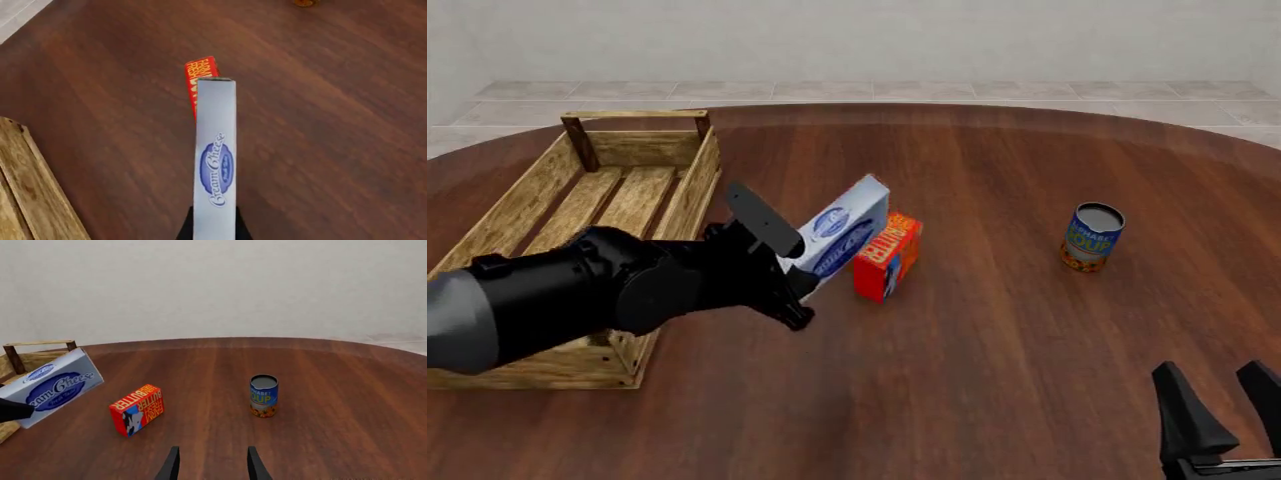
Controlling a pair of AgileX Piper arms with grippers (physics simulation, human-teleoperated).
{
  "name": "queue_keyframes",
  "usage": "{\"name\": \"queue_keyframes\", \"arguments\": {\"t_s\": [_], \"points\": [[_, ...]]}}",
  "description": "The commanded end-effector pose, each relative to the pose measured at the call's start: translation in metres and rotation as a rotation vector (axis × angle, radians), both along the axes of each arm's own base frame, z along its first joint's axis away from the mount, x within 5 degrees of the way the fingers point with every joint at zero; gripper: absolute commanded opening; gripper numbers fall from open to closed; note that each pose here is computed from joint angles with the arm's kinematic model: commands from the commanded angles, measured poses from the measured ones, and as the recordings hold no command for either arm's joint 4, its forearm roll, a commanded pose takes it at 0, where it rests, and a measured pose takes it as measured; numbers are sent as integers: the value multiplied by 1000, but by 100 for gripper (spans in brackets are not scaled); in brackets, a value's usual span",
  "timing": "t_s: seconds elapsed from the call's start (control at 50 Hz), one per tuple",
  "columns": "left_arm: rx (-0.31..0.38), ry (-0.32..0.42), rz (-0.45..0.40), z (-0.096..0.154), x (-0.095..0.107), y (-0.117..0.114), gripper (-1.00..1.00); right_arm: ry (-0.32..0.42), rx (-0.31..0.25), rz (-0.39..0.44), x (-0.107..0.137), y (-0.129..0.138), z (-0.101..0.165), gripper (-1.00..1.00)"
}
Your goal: Pick up the cream cheese and put it in the tray.
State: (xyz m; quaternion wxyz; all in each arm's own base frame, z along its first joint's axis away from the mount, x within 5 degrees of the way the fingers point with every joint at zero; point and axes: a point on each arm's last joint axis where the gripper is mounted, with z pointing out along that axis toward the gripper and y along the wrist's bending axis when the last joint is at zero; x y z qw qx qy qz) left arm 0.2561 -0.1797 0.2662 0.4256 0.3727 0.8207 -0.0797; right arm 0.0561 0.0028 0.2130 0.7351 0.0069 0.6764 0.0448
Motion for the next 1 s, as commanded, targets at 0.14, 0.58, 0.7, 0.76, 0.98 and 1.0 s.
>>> {"name": "queue_keyframes", "arguments": {"t_s": [0.14, 0.58, 0.7, 0.76, 0.98, 1.0], "points": [[-9, -31, 103, 14, 22, 27, -100, 0, 0, 0, 0, 0, 0, 100], [-8, -68, 211, 41, 47, 58, -100, 0, 0, 0, 0, 0, 0, 100], [-8, -72, 237, 44, 52, 66, -100, 0, 0, 0, 0, 0, 0, 100], [-7, -73, 253, 44, 55, 71, -100, 0, 0, 0, 0, 0, 0, 100], [-23, -80, 325, 51, 60, 90, -100, 0, 0, 0, 0, 0, 0, 100], [-23, -80, 325, 51, 60, 90, -100, 0, 0, 0, 0, 0, 0, 100]]}}
